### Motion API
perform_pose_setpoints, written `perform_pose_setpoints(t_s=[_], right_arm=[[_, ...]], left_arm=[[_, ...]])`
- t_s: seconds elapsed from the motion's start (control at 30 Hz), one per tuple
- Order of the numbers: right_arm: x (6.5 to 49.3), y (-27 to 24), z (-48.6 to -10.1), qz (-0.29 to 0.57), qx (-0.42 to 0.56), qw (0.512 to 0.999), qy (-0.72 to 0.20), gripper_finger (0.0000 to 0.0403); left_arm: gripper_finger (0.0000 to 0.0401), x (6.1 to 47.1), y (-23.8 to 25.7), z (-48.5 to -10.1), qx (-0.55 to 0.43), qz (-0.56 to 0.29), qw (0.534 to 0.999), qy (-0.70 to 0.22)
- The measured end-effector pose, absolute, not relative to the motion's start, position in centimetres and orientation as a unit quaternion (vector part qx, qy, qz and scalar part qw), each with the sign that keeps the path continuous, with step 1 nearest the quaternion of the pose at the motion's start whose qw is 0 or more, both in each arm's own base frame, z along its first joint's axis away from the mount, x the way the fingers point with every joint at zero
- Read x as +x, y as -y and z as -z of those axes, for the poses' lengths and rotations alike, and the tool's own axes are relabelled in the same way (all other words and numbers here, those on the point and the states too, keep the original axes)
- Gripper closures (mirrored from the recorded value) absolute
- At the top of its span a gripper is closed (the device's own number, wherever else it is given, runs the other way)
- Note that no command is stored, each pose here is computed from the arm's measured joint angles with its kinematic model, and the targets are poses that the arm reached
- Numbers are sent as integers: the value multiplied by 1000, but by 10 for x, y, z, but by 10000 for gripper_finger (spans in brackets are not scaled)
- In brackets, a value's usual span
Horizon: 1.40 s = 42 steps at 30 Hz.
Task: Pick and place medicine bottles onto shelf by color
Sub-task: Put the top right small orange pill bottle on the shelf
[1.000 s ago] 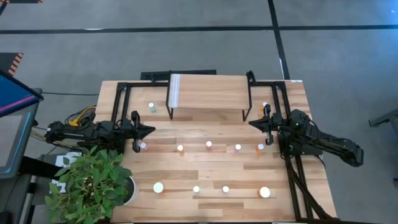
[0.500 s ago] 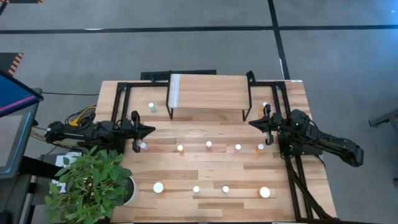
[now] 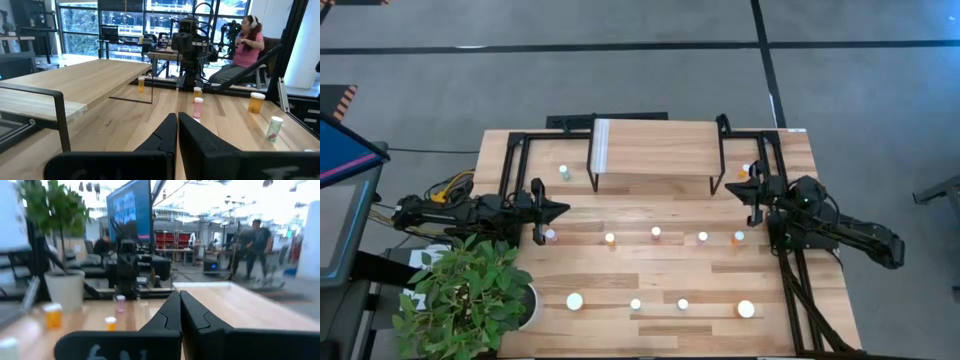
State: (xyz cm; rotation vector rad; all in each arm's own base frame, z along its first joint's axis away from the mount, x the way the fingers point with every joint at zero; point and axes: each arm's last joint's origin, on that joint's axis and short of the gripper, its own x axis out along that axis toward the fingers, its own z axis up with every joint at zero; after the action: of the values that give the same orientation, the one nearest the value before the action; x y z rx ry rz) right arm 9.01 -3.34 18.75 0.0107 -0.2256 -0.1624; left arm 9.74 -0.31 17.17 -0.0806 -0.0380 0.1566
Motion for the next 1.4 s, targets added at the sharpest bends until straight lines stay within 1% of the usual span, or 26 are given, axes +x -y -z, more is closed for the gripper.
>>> perform_pose_setpoints(t_s=[0.07, 0.13, 0.23, 0.33, 0.47, 0.53, 0.6, 0.7, 0.8, 1.0, 1.13, 1.23, 1.4], right_arm=[[90, 33, -189, 76, 40, 989, 121, 393], [90, 33, -189, 76, 49, 988, 126, 393], [89, 34, -191, 92, 45, 986, 133, 393], [87, 35, -197, 121, 11, 979, 164, 393], [84, 37, -207, 181, -22, 968, 175, 393], [81, 39, -213, 231, -22, 955, 184, 392], [80, 43, -211, 296, -9, 941, 164, 386], [76, 46, -213, 376, 0, 917, 132, 365], [74, 47, -213, 417, -8, 903, 100, 336], [66, 48, -225, 494, -35, 864, 96, 277], [65, 49, -229, 508, -35, 857, 83, 248], [69, 50, -231, 505, -28, 860, 66, 234], [81, 51, -236, 463, -4, 886, 20, 225]], left_arm=[[398, 97, 3, -172, -40, -78, 996, 19], [398, 97, 3, -172, -40, -78, 996, 19], [398, 97, 3, -172, -40, -78, 996, 19], [398, 97, 3, -172, -40, -78, 996, 19], [398, 97, 3, -172, -40, -78, 996, 19], [398, 97, 3, -172, -40, -78, 996, 19], [398, 97, 3, -172, -40, -78, 996, 19], [398, 97, 3, -172, -40, -78, 996, 19], [398, 97, 3, -172, -40, -78, 996, 19], [398, 97, 3, -172, -40, -78, 996, 19], [398, 97, 3, -172, -40, -78, 996, 19], [398, 97, 3, -172, -40, -78, 996, 19], [398, 97, 3, -172, -40, -78, 996, 19]])
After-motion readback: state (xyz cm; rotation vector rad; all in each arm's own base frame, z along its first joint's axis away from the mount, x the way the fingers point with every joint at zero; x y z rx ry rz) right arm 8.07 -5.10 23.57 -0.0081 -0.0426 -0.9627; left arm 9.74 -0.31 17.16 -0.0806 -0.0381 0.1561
